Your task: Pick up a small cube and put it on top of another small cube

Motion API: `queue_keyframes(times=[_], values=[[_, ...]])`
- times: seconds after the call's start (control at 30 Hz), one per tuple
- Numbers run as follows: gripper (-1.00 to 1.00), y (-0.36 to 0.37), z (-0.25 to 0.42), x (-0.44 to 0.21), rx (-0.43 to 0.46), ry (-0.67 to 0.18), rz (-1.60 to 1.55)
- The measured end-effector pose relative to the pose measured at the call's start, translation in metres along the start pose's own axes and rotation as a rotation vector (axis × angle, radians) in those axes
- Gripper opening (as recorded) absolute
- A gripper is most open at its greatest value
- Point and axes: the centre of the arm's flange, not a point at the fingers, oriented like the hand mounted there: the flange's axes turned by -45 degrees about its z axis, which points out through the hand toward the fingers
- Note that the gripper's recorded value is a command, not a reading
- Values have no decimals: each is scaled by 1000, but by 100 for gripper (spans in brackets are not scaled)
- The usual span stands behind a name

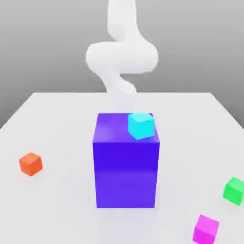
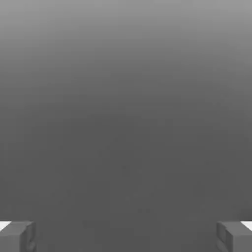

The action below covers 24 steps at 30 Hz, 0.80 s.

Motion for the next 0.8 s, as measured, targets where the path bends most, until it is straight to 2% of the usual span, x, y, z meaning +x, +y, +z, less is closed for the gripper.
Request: queue_keyframes(times=[0.4, 0.8], values=[[0, -79, 214, -38, 152, -294, -365], [0, -170, 383, -172, 305, -566, -748]])
